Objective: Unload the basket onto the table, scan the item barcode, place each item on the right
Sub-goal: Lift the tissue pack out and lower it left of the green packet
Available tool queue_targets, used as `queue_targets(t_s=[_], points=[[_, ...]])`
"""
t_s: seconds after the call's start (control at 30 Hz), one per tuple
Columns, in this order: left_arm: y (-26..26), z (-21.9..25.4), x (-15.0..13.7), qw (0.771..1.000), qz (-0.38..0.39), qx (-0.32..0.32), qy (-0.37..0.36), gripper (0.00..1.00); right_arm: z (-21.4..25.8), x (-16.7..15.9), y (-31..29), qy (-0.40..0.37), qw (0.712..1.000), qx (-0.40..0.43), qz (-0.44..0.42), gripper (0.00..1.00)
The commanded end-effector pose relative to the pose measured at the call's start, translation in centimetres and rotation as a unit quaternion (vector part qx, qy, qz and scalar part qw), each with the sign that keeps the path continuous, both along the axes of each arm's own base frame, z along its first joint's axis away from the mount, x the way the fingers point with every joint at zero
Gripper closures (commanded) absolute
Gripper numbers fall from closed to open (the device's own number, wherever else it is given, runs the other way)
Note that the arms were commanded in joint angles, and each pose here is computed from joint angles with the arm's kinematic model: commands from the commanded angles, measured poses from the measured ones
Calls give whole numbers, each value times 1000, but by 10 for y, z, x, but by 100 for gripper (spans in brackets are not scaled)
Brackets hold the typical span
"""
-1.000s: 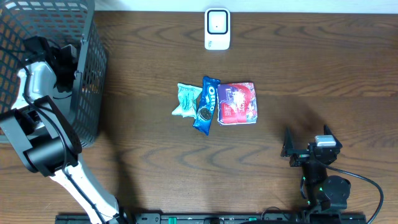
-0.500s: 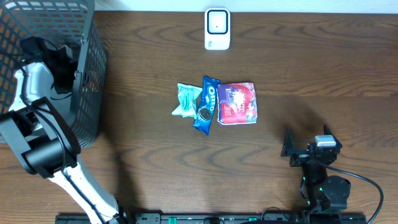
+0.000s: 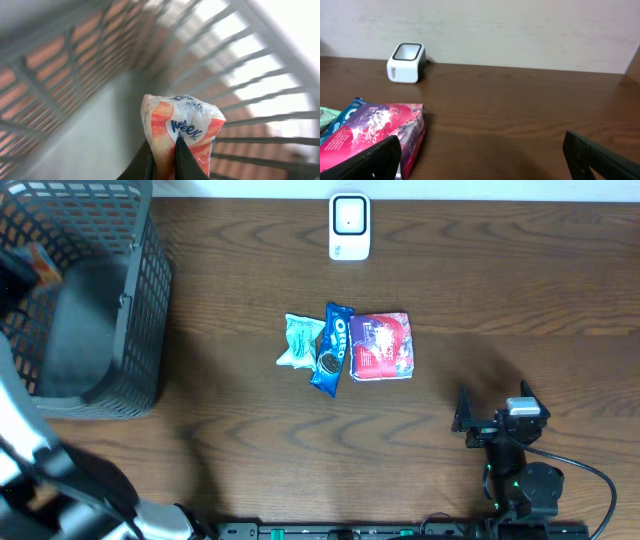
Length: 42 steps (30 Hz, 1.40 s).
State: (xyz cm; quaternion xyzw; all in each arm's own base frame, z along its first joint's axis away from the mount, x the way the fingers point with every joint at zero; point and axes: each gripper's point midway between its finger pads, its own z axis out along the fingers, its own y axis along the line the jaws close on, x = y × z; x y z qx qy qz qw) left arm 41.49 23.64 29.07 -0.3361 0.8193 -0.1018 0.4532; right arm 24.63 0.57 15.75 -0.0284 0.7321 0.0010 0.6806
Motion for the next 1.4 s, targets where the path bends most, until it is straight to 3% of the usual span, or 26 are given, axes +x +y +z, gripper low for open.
queue_targets(t_s=[0.0, 0.1, 0.23, 0.37, 0.47, 0.63, 0.83, 1.27, 1.33, 1.37], points=[[-57, 55, 5, 990, -77, -84, -87, 93, 0, 0, 5, -1, 1000, -2, 11, 1], [-113, 82, 6, 970, -151, -152, -118, 93, 0, 0, 5, -1, 1000, -2, 11, 1], [-202, 88, 12, 941, -261, -188, -105, 93, 0, 0, 5, -1, 1000, -2, 11, 1], [-271, 74, 12, 921, -336, -184, -68, 92, 0, 0, 5, -1, 1000, -2, 11, 1], [-306, 45, 8, 928, -341, -150, -10, 93, 0, 0, 5, -1, 1000, -2, 11, 1], [-316, -19, -7, 956, -258, -38, 132, 93, 0, 0, 5, -1, 1000, -2, 11, 1], [-311, -83, -29, 940, -200, 102, 256, 93, 0, 0, 5, -1, 1000, -2, 11, 1], [-334, -216, -32, 880, -216, 98, 412, 92, 0, 0, 5, -1, 1000, -2, 11, 1], [-333, -226, -33, 874, -216, 99, 424, 76, 0, 0, 5, -1, 1000, -2, 11, 1], [-333, -229, -33, 873, -216, 99, 427, 61, 0, 0, 5, -1, 1000, -2, 11, 1]])
